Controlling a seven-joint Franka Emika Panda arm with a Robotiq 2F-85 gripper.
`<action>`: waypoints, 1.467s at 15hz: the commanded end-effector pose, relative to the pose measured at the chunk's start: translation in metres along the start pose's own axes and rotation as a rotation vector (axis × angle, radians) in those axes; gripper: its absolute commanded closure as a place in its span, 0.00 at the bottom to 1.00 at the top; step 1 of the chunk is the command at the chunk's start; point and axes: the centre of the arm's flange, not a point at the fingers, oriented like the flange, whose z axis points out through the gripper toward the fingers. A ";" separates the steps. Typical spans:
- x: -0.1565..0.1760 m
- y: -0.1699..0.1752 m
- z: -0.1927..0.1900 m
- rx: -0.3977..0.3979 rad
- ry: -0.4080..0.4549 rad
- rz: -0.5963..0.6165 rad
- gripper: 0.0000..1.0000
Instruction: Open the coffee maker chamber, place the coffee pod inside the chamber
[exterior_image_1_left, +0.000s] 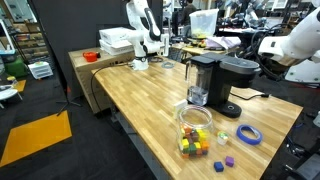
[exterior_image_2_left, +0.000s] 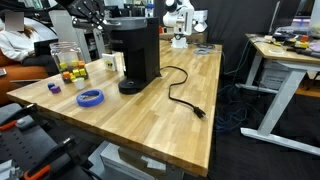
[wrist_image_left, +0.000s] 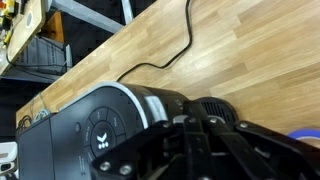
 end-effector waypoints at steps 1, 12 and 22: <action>0.003 0.003 0.005 -0.015 0.010 0.000 1.00; 0.001 -0.001 0.000 0.001 0.001 0.014 0.99; 0.011 0.002 0.000 0.014 0.010 0.030 1.00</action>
